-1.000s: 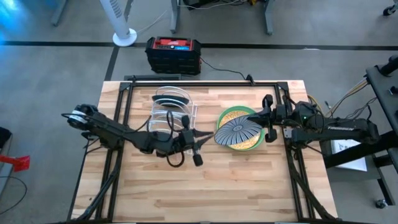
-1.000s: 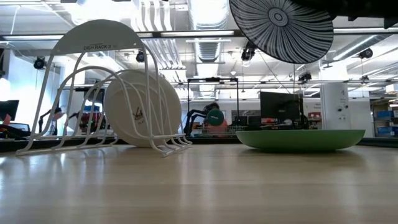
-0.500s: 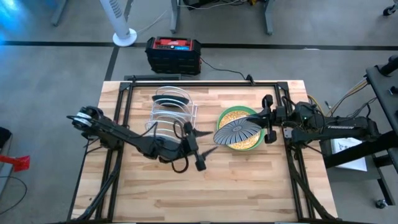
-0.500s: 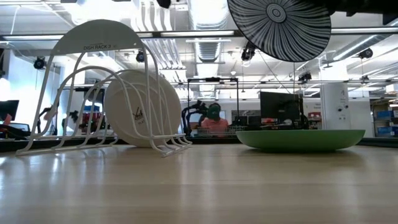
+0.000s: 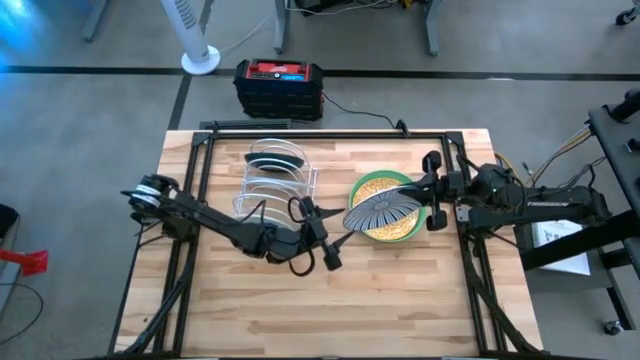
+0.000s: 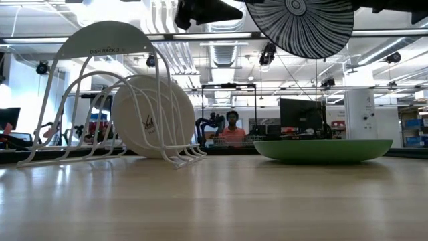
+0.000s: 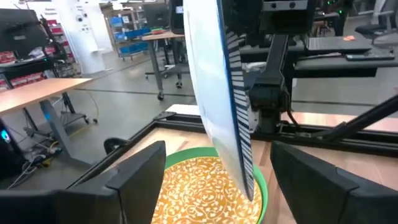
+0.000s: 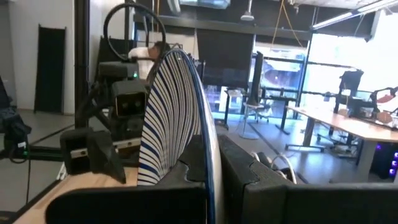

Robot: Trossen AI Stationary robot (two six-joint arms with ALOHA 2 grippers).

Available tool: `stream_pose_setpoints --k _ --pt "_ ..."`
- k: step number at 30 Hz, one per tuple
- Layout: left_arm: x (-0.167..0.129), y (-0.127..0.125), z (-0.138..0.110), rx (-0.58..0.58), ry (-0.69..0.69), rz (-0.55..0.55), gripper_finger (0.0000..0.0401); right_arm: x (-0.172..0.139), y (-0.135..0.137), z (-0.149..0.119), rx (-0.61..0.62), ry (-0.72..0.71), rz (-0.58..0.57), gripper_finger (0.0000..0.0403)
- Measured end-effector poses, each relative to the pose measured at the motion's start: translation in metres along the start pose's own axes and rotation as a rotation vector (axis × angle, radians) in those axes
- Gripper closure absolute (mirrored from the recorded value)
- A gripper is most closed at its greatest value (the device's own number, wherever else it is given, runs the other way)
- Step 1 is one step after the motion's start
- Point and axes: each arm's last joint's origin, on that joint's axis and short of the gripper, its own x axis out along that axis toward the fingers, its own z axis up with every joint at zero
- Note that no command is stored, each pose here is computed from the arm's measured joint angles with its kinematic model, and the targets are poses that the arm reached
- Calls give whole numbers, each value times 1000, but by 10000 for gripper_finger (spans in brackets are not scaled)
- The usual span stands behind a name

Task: Sort dishes
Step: Put the blue pattern plate in the dish rack

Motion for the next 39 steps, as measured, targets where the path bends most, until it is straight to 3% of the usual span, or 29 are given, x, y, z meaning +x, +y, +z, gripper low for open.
stream_pose_setpoints --k 15,22,25,33,39 --pt "16 -6 -12 0 -98 27 209 16 10 -3 -62 -37 63 402" --pt "15 -5 -8 66 -131 33 310 24 12 -7 -79 -40 66 402" --pt "15 -3 -5 23 -144 85 368 24 12 -6 -124 -53 44 402" --pt "15 -2 -5 50 -134 111 373 26 12 -7 -140 -50 58 400" --pt "15 -3 -7 94 -139 84 373 27 13 -9 -103 -32 60 342"
